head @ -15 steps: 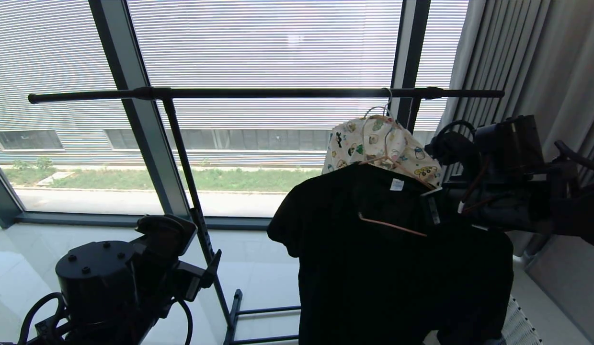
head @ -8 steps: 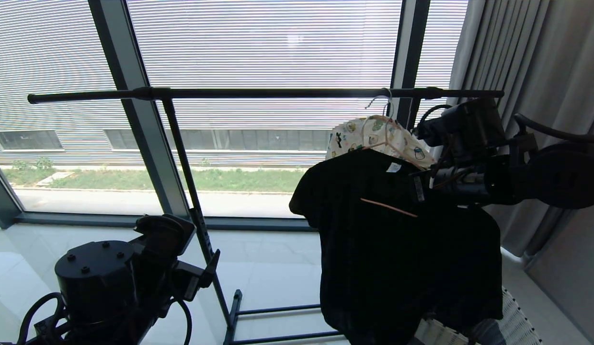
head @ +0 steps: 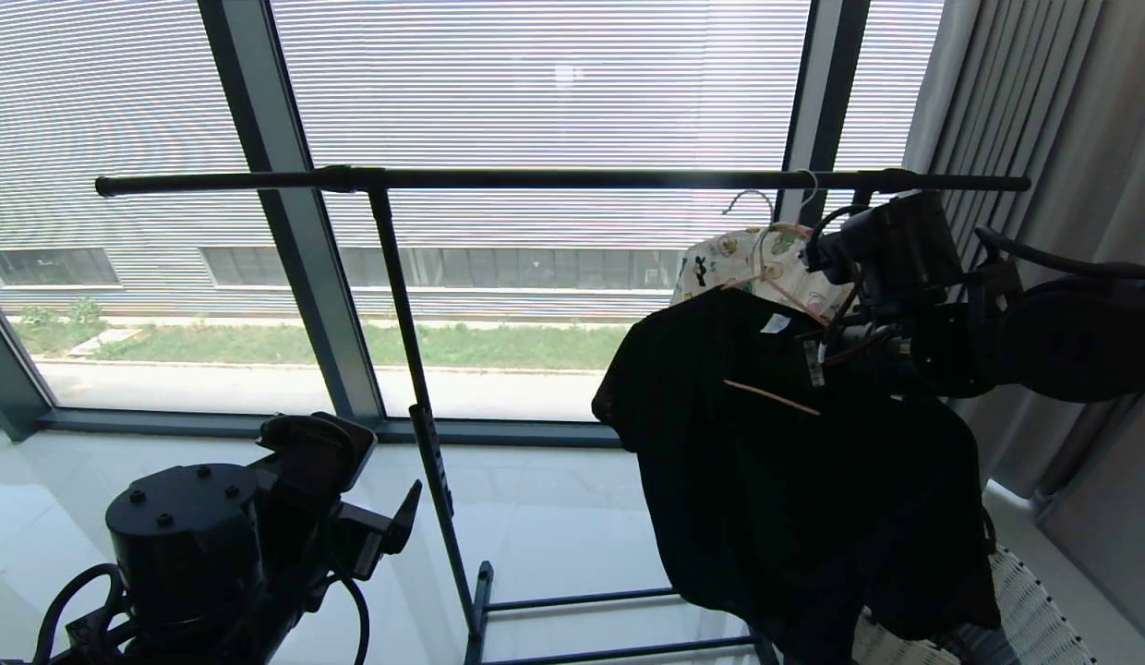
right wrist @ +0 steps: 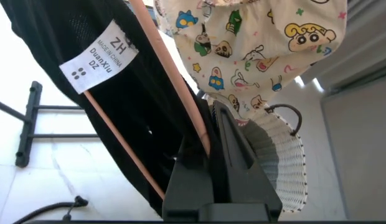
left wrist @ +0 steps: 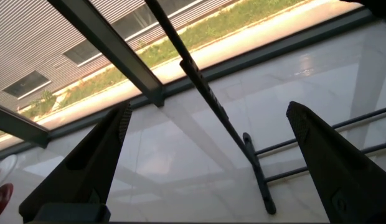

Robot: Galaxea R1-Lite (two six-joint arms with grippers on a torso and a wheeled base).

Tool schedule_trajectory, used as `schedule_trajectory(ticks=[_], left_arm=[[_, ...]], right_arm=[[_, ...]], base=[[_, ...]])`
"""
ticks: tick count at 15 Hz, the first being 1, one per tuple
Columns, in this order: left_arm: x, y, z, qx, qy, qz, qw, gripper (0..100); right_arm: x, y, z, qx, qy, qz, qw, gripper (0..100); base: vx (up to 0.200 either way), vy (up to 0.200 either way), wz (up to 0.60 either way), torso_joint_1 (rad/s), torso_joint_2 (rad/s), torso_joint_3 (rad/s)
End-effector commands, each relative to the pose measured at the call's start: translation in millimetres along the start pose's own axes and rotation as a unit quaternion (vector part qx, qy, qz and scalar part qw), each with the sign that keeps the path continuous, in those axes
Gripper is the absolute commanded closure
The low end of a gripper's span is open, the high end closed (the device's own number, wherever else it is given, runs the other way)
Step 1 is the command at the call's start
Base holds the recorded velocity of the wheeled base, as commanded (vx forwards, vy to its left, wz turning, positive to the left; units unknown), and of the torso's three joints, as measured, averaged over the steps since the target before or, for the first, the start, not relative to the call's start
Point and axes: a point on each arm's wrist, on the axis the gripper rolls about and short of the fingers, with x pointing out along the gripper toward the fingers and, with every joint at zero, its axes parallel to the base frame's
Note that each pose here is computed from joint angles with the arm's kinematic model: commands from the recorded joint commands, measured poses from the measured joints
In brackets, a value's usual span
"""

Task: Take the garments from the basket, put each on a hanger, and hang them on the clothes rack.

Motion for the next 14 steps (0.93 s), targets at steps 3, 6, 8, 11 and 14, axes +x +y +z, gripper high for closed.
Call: schedule_trajectory(ticks=[3,6,8,11,14], left_arm=[[0.3,-2.7,-0.2,0.004,0.0,-0.006,1.0,0],[0.3,-2.7,-0.2,0.004,0.0,-0.006,1.0,0],[0.5,-2.9,0.6,0.002,-0.001,-0.006,1.0,0],[0.7,-2.8,1.0,0.002,-0.002,-0.006,1.0,0],[0.7,-2.8,1.0,0.002,-0.002,-0.006,1.0,0]], right_arm=[[5.4,-10.7,6.2,0.014,-0.012,-0.03,0.9994,100],[3.5,-12.2,19.9,0.029,-0.036,-0.031,0.9985,100],[3.9,-11.2,28.1,0.036,-0.047,-0.031,0.9978,100],[2.6,-11.6,34.4,0.033,-0.057,-0.036,0.9971,100],[2.5,-11.1,34.0,0.029,-0.057,-0.037,0.9973,100]], base=[[0.133,0.0,0.0,-0.002,0.0,0.003],[0.2,0.0,0.0,-0.002,0.0,0.007],[0.2,0.0,0.0,0.01,0.0,0.007],[0.2,0.0,0.0,0.001,0.0,0.002],[0.2,0.0,0.0,0.002,0.0,0.004]])
